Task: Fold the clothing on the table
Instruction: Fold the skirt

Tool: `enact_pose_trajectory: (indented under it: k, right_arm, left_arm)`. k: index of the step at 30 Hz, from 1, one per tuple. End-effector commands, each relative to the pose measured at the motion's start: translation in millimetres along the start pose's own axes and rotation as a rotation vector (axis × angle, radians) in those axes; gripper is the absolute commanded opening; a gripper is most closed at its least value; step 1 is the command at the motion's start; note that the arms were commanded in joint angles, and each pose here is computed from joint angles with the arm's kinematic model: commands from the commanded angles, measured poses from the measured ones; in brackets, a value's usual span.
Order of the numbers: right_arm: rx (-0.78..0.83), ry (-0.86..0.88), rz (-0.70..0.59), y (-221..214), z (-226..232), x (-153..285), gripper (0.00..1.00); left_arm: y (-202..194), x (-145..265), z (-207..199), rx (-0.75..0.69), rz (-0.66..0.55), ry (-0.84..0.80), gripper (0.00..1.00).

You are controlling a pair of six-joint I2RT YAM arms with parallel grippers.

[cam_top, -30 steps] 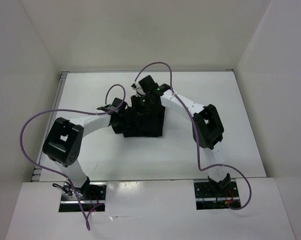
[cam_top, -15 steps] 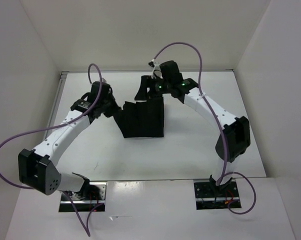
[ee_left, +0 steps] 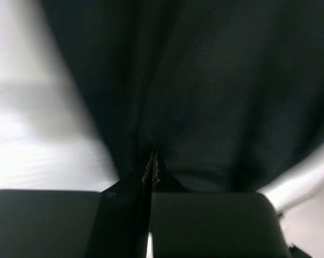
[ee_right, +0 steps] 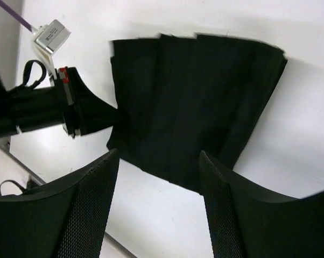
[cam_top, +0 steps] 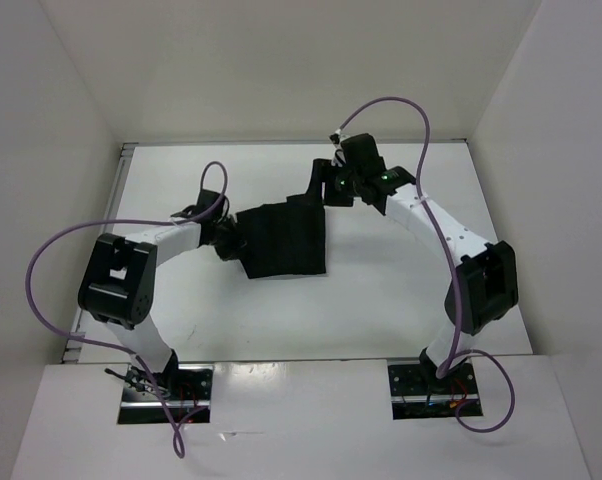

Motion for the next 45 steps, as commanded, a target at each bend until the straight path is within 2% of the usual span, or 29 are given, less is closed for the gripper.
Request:
enact_pose_trajectory:
  k: [1,5,12,14,16,17,18,19,20,23,24,26,28,29,33,37,45]
  right_arm:
    - [0.006,0.023,0.037,-12,0,0,0.66]
    - [0.0,0.031,0.07,-20,-5,-10,0.66]
    - [-0.01,0.036,0.125,-30,-14,-20,0.68]
    - [-0.012,0.021,0.128,-32,-16,-19,0.68]
    - [-0.011,-0.018,0.109,-31,-19,-11,0.69]
    - [-0.008,-0.033,0.09,-30,-20,-7,0.69]
    - [-0.023,-0.05,0.061,-25,-23,0,0.69]
    - [-0.021,-0.077,0.036,-27,-29,5,0.71]
    - [-0.035,-0.06,-0.029,-14,-28,23,0.74]
    - [-0.082,-0.069,-0.057,-16,-44,41,0.75]
    - [-0.089,-0.076,-0.029,-27,-50,39,0.75]
    - [-0.131,-0.1,-0.025,-34,-60,45,0.75]
    - [-0.183,-0.12,0.002,-55,-71,43,0.75]
    - [-0.199,-0.119,-0.031,-55,-74,48,0.76]
    - [-0.305,-0.196,-0.049,-74,-94,49,0.76]
    - [-0.33,-0.223,-0.047,-77,-102,46,0.76]
    - [-0.336,-0.211,-0.014,-81,-102,42,0.78]
  left_arm:
    - [-20,-12,42,0.064,0.029,0.118,0.0]
    - [-45,-19,63,0.098,0.078,0.178,0.0]
    - [-49,-19,71,0.124,0.086,0.234,0.0]
    - [-52,-12,72,0.126,0.091,0.25,0.0]
    - [-44,8,59,0.111,0.038,0.214,0.0]
    - [-34,32,42,0.091,-0.024,0.16,0.0]
    - [-26,47,31,0.076,-0.071,0.127,0.03]
    - [-21,62,22,0.051,-0.112,0.099,0.12]
    - [-20,88,9,0.023,-0.178,0.059,0.35]
    - [-19,129,-2,0.001,-0.286,0.03,0.62]
    - [-21,135,-3,-0.002,-0.295,0.024,0.75]
    - [-32,144,1,0.022,-0.313,0.018,0.82]
    - [-43,153,4,0.038,-0.343,-0.008,0.88]
    - [-56,146,14,0.066,-0.325,0.002,0.89]
    - [-72,153,22,0.088,-0.391,-0.045,0.94]
    - [-76,168,25,0.094,-0.469,-0.069,0.95]
    - [-78,164,30,0.082,-0.449,-0.033,0.94]
Point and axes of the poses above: each gripper's point midway between its finger pads, its own x axis back along the fingers, its own z axis along the line the jaws close on, y = z × x, the point moved 5 cm from there along x, back along the fingers, and after that the axes turned 8 degrees about -x, right-handed, at the moved point
